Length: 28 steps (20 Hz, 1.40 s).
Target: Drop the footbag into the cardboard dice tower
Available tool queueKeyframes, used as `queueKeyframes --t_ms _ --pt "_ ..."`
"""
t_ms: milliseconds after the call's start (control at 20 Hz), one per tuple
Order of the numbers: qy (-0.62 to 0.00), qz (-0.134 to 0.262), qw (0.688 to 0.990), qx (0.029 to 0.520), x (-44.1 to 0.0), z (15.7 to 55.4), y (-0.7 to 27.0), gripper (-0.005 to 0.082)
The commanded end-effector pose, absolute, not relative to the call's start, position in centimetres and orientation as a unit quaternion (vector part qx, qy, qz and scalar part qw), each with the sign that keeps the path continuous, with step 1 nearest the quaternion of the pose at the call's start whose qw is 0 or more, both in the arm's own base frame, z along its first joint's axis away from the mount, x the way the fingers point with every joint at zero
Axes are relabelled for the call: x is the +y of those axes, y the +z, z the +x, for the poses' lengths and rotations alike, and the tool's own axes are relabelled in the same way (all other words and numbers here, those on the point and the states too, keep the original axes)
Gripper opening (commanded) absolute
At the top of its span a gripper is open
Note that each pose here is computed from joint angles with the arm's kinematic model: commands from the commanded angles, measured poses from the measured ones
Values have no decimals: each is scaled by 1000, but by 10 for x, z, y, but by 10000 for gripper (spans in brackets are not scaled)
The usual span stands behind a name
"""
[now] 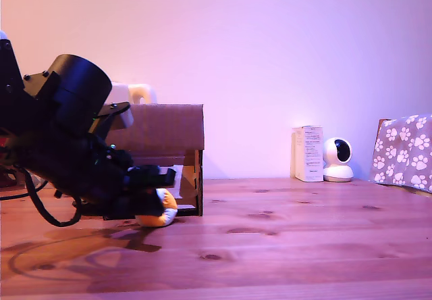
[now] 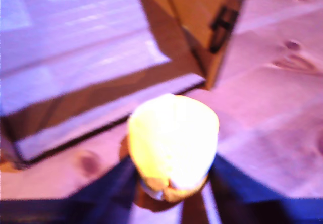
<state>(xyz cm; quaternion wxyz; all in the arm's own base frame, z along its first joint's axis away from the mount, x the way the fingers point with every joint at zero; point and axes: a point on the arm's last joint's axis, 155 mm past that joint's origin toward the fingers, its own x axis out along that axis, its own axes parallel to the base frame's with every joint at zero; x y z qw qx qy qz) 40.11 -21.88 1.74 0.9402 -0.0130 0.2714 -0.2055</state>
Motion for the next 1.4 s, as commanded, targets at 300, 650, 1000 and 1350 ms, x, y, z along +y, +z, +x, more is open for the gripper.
queueKeyframes --t_ms 300,650,1000,1350 --pt "-266 -11 907 328 -238 368 18 125" --pt "-279 -14 906 317 -232 344 82 126" --pt "-300 -27 938 172 -225 338 195 125" --pt "-259 -6 966 12 -205 362 273 126"
